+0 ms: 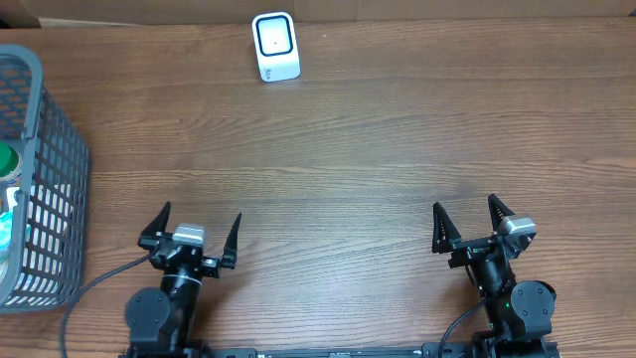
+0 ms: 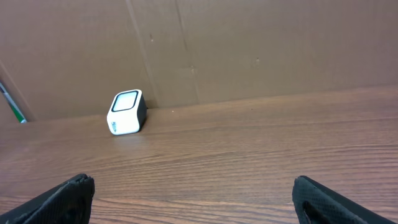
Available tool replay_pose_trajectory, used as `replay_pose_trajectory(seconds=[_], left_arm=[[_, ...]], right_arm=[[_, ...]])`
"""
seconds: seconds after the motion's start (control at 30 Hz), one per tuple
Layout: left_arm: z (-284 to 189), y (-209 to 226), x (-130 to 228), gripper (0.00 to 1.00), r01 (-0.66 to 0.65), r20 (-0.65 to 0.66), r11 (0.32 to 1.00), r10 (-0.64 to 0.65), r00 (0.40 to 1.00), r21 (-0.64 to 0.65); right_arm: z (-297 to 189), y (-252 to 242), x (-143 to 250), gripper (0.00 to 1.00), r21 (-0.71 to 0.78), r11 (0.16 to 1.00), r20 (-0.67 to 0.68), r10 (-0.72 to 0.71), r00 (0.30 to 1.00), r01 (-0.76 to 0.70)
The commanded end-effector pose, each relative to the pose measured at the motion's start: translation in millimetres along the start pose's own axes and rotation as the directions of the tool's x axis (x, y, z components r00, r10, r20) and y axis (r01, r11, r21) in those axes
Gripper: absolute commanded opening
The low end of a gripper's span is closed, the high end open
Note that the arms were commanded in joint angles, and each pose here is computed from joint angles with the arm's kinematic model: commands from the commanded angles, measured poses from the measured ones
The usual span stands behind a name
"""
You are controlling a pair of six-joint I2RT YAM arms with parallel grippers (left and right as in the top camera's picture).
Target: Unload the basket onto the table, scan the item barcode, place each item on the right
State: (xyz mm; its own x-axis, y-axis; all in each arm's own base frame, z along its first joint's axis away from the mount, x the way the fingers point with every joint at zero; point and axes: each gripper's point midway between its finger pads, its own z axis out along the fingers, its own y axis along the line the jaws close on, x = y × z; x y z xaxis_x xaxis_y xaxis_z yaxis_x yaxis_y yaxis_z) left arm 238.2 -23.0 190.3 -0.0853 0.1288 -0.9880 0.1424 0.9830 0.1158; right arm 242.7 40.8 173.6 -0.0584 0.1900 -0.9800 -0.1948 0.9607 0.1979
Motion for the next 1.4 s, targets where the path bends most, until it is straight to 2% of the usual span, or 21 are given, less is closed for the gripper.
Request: replay_pose_trajectory(seconds=[0.0,0.13,0.27,0.4,0.5,0.67,0.83,0.9,0.97,1.13,1.23,1.3,1.33,1.37], left_arm=[[-6,3,-44,1.00,0.019,0.026,1.000,-0.019,0.999,0.011],[0,-1,-74,1.00,0.036,-0.045,0.997,-0.033,0.998,0.069],[15,-2,-104,1.00,0.121,-0.187,0.987,-0.100,0.977,0.105],[32,-3,-130,1.00,0.216,-0.409,0.968,-0.148,0.900,0.125],[43,-3,-149,1.00,0.266,-0.553,0.956,-0.155,0.819,0.125],[65,-1,-164,1.00,0.314,-0.668,0.942,-0.161,0.727,0.115],[96,-1,-145,1.00,0.331,-0.719,0.938,-0.158,0.676,0.105],[103,10,-140,1.00,0.315,-0.719,0.948,-0.184,0.670,0.051],[104,31,-144,1.00,0.316,-0.697,0.946,-0.274,0.662,-0.072],[89,95,-178,1.00,0.370,-0.550,0.873,-0.488,0.678,-0.317],[69,144,-197,1.00,0.441,-0.397,0.763,-0.632,0.666,-0.473],[52,180,-205,1.00,0.498,-0.266,0.656,-0.718,0.644,-0.567],[37,208,-206,1.00,0.523,-0.173,0.578,-0.757,0.630,-0.626],[29,221,-205,1.00,0.527,-0.137,0.545,-0.768,0.626,-0.652]], right_arm=[[0,0,2,1.00,0.001,1.000,0.003,0.002,1.000,-0.002],[0,0,2,1.00,0.001,1.000,0.003,0.002,1.000,-0.002],[0,0,2,1.00,0.001,1.000,0.003,0.002,1.000,-0.002],[0,0,2,1.00,0.001,1.000,0.003,0.002,1.000,-0.002],[0,0,2,1.00,0.001,1.000,0.003,0.002,1.000,-0.002],[0,0,2,1.00,0.001,1.000,0.003,0.002,1.000,-0.002],[0,0,2,1.00,0.001,1.000,0.003,0.002,1.000,-0.002],[0,0,2,1.00,0.001,1.000,0.003,0.002,1.000,-0.002],[0,0,2,1.00,0.001,1.000,0.003,0.002,1.000,-0.002],[0,0,2,1.00,0.001,1.000,0.003,0.002,1.000,-0.002],[0,0,2,1.00,0.001,1.000,0.003,0.002,1.000,-0.002],[0,0,2,1.00,0.001,1.000,0.003,0.002,1.000,-0.002],[0,0,2,1.00,0.001,1.000,0.003,0.002,1.000,-0.002],[0,0,2,1.00,0.001,1.000,0.003,0.002,1.000,-0.002]])
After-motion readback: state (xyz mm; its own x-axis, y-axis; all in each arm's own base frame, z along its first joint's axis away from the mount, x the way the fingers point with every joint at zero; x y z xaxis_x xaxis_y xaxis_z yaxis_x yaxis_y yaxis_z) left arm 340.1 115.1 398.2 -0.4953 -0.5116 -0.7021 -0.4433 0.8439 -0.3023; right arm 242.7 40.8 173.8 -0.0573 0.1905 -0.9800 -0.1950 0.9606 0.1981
